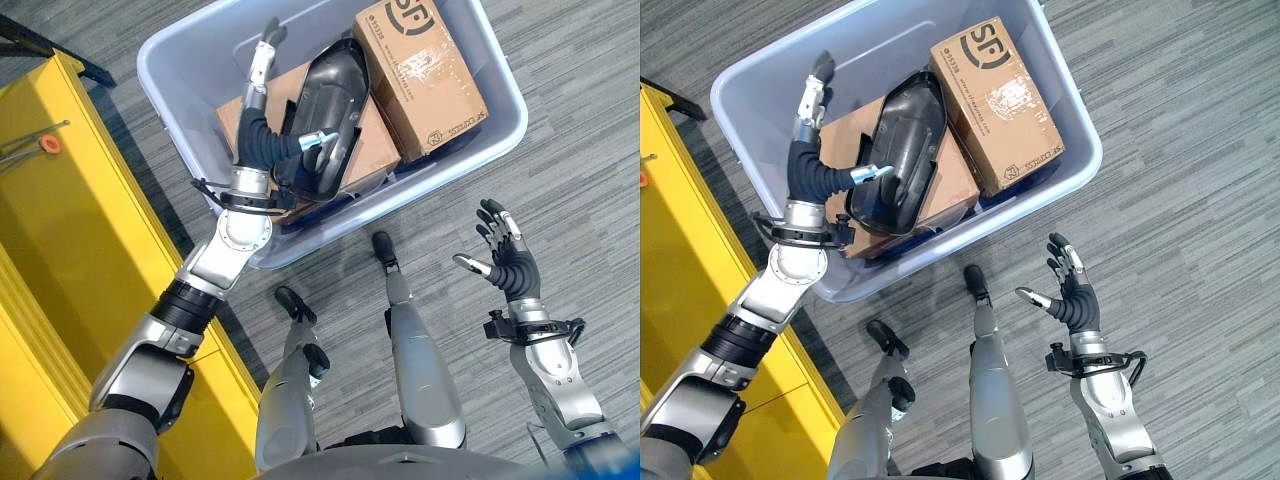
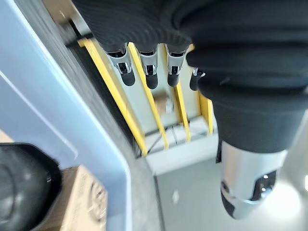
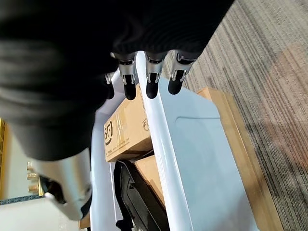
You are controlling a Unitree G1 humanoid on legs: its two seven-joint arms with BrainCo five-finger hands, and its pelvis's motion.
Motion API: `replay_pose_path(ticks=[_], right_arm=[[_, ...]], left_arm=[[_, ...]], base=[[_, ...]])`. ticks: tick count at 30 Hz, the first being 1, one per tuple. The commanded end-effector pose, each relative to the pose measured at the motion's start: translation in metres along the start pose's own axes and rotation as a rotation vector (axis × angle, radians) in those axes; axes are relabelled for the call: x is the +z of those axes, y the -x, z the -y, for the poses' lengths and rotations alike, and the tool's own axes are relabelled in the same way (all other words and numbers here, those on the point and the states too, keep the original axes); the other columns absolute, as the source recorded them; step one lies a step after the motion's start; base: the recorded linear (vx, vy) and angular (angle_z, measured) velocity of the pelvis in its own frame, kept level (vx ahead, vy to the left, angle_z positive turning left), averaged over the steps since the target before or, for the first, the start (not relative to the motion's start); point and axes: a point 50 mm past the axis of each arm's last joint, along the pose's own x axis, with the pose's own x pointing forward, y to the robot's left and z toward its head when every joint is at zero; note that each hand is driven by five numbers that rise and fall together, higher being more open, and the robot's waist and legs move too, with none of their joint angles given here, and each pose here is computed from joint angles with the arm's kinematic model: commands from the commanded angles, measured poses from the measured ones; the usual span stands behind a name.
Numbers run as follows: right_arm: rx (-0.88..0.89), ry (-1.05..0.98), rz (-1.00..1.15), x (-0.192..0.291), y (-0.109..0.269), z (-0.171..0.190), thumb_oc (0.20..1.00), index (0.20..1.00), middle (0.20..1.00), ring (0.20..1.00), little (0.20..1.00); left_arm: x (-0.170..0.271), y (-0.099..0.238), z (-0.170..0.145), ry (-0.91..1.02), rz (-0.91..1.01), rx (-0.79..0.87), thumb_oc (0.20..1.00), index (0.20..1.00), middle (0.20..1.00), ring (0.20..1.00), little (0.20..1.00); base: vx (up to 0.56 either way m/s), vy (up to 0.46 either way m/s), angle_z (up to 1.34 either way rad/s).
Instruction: Move parts from the plastic box to the shelf.
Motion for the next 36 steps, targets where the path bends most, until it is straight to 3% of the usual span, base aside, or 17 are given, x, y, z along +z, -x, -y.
replay_pose_path(ticks=[1, 9, 16, 36], right_arm=[[-0.061, -0.026, 0.100, 0.017, 0.004, 0.008, 1.000, 1.000, 1.000, 1.000, 1.000], [-0.055, -0.033, 0.106, 0.019, 0.000, 0.005, 1.000, 1.000, 1.000, 1.000, 1.000], [-0.053, -0.035, 0.108, 0.019, -0.002, 0.003, 1.000, 1.000, 1.000, 1.000, 1.000], [-0.035, -0.020, 0.080, 0.014, 0.001, 0.003, 1.000, 1.000, 1.000, 1.000, 1.000]], left_arm=[[0.022, -0.022, -0.017, 0.015, 0.158, 0.106, 1.000, 1.000, 1.000, 1.000, 1.000], [0.002, -0.009, -0.011, 0.013, 0.039, 0.193, 1.000, 1.000, 1.000, 1.000, 1.000], [-0.037, -0.003, -0.023, -0.227, -0.115, 0.224, 1.000, 1.000, 1.000, 1.000, 1.000], [-0.094, -0.002, -0.040, -0.495, -0.394, 0.205, 1.000, 1.000, 1.000, 1.000, 1.000]], base=[[0.00, -0.005, 0.06], [0.00, 0.000, 0.00], [0.00, 0.000, 0.00], [0.00, 0.000, -0.01]])
